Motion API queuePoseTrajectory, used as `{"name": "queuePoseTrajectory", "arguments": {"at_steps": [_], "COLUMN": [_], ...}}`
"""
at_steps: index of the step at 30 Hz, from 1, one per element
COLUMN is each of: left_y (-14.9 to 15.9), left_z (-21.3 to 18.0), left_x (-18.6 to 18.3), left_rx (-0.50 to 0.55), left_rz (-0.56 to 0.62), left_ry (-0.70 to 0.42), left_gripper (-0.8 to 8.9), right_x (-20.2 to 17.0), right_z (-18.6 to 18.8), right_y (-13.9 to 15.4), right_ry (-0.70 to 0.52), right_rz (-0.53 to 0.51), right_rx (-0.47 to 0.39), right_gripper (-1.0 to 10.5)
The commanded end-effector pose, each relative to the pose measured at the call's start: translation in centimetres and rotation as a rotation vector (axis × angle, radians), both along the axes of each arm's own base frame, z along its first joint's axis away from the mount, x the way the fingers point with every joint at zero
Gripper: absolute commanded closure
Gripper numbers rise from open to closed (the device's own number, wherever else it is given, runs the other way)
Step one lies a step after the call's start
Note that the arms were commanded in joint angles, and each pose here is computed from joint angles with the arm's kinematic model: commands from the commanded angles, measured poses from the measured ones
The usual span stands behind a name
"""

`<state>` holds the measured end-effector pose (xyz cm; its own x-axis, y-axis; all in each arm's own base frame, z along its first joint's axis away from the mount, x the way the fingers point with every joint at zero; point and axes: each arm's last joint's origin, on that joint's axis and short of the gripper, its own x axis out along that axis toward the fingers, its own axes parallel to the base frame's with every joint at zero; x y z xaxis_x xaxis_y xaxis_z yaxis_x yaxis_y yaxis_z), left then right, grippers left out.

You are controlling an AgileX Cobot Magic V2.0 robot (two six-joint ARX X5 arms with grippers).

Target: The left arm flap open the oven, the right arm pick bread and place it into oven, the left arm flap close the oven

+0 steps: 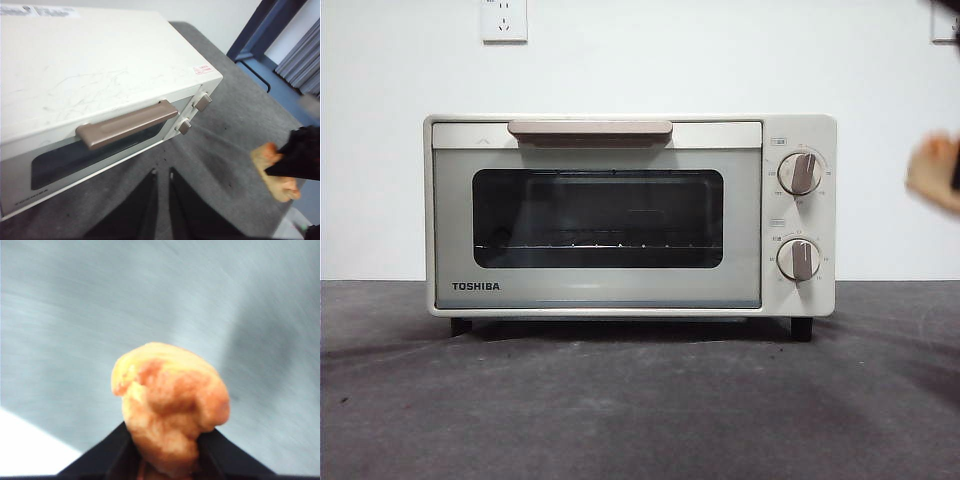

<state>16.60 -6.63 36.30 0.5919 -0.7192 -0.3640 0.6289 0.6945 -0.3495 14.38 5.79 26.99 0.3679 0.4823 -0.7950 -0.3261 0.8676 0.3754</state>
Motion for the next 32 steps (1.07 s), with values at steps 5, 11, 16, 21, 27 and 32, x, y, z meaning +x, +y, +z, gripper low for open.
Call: {"name": "queuePoseTrajectory", "arguments": {"at_steps": [5,11,16,21,27,32], "left_y": [-2.9,-5.8,-7.7,-8.7,-9.2,-9.3], "left_z": [0.3,-0.4,-2.0,-2.5,-3.6,-3.9], "left_x": [3.9,7.1,8.6,9.6,10.5,10.7], "left_rx": [0.091,0.230,0.338,0.343,0.349,0.355], "left_rz": [-0.046,-0.070,-0.090,-0.093,-0.095,-0.095], "left_ry": [0.017,-0.019,-0.048,-0.083,-0.063,-0.054], "left_gripper": [7.98,7.98,7.98,7.98,7.98,7.98], "right_x": [-3.1,-5.4,-6.8,-7.5,-7.6,-7.6], "right_z": [2.8,4.2,5.3,5.7,5.8,5.8], "right_y": [-0.7,-1.4,-1.9,-2.1,-2.1,-2.1], "right_ry": [-0.161,-0.254,-0.352,-0.390,-0.384,-0.383], "right_rz": [0.059,0.010,-0.025,-0.037,-0.041,-0.043], "right_rx": [0.152,0.247,0.338,0.374,0.383,0.386], "right_gripper": [8.4,8.4,8.4,8.4,8.4,8.4]}}
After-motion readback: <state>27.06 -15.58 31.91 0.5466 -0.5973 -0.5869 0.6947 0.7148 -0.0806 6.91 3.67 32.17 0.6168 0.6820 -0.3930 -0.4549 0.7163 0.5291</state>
